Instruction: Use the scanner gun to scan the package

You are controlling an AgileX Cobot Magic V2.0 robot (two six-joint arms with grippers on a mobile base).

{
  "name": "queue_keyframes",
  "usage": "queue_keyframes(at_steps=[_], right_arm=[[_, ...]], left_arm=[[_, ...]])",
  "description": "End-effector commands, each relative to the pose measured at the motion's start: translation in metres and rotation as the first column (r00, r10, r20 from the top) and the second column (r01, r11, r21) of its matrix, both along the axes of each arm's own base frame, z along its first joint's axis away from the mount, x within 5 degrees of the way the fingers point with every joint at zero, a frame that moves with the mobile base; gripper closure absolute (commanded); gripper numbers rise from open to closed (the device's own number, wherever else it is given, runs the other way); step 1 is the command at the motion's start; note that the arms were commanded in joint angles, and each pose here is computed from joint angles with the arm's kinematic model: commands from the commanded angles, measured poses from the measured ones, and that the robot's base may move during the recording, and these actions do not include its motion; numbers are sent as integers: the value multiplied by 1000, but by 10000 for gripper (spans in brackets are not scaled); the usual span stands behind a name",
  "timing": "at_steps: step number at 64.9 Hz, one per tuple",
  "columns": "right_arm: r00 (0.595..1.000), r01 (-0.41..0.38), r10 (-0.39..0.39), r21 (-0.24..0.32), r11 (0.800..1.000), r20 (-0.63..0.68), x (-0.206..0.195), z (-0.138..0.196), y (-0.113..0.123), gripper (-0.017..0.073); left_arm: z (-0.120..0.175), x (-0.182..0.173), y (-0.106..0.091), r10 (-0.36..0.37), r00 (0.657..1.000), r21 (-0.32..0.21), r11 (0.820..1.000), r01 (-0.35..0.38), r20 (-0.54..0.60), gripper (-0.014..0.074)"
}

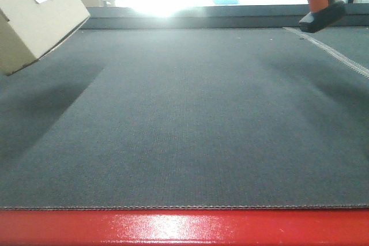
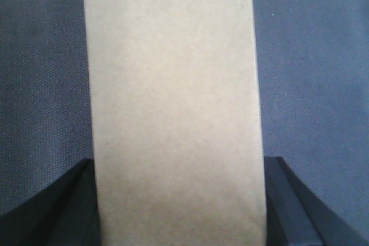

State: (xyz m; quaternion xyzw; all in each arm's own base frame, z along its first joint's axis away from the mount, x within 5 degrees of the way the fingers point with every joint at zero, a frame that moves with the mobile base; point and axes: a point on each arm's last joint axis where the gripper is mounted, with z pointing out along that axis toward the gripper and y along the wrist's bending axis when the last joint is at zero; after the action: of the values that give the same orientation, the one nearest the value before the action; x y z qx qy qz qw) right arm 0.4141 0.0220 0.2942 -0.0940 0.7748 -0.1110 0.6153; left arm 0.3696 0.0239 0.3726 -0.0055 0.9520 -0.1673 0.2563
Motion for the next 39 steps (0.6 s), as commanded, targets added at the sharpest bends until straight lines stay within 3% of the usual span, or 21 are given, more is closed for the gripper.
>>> queue_keyframes(at_steps=[1, 26, 39], right_arm=[[995, 39, -40, 10, 999, 89, -3, 21, -4, 713], [995, 38, -38, 10, 999, 88, -3, 20, -4, 713], [998, 0, -1, 15, 1000, 57, -3, 18, 5, 713]], left_arm=[[5, -2, -3, 2, 1000, -15, 1000, -1, 20, 705], [5, -2, -3, 2, 1000, -15, 1000, -1, 20, 705], [5, -2, -3, 2, 1000, -15, 1000, -1, 20, 705]])
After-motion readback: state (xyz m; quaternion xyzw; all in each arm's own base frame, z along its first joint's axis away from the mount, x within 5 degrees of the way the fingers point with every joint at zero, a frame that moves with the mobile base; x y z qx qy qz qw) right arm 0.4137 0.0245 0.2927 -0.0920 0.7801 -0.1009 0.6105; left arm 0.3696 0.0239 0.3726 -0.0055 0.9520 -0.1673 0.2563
